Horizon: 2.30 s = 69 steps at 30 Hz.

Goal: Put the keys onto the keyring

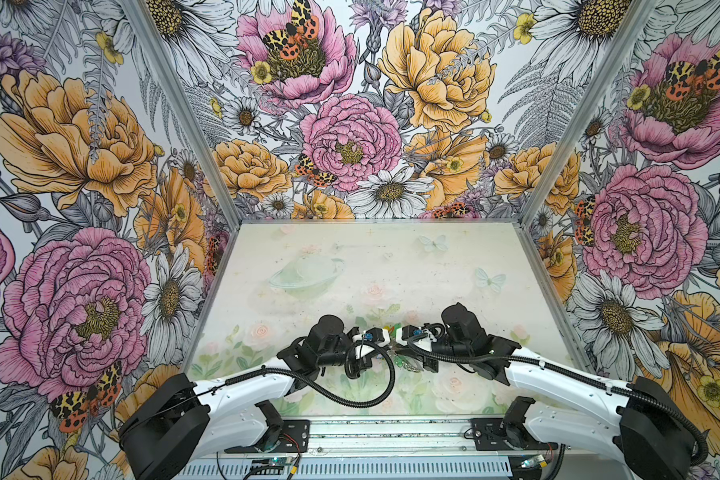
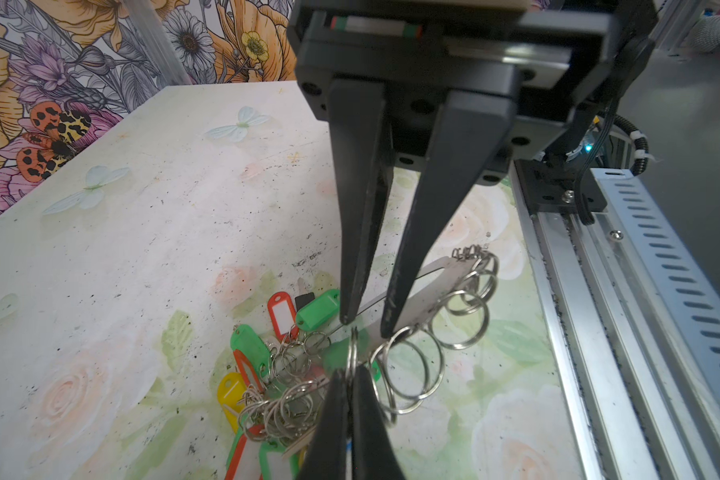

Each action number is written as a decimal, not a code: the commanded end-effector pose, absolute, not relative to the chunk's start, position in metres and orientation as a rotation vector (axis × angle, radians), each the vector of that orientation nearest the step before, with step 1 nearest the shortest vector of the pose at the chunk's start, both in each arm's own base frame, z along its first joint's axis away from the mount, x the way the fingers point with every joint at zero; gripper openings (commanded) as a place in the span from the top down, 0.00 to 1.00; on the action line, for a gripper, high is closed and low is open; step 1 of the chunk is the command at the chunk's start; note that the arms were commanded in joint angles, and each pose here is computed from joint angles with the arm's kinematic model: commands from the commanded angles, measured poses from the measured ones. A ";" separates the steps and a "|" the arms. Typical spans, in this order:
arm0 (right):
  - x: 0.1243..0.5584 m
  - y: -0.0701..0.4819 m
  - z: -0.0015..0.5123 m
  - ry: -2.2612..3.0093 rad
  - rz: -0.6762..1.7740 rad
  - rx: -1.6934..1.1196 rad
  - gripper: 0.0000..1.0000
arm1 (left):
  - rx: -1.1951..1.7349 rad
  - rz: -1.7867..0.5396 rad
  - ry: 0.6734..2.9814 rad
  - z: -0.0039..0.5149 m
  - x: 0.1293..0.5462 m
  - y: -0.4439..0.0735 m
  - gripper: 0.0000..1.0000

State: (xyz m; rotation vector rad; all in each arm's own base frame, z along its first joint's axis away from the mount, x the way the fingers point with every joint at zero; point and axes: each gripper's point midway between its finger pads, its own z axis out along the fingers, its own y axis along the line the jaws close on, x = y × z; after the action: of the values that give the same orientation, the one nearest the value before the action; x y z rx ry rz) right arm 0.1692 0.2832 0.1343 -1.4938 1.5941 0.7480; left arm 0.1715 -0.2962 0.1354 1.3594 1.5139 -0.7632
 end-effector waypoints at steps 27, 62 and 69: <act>0.170 0.296 0.157 1.484 0.810 -1.456 1.00 | 1.349 -0.772 1.467 0.146 0.173 -0.299 0.92; 0.175 0.293 0.183 1.280 0.954 -1.278 1.00 | 1.333 -0.813 1.426 0.155 0.169 -0.296 0.96; 0.180 0.286 0.196 1.243 0.971 -1.202 1.00 | 1.344 -0.805 1.453 0.148 0.172 -0.298 1.00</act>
State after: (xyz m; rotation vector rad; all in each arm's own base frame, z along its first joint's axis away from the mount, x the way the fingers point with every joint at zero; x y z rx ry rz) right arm 0.1757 0.2836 0.1576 -1.2531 1.4063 0.9739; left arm 0.1735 -0.2958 0.1520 1.3263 1.4472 -0.7953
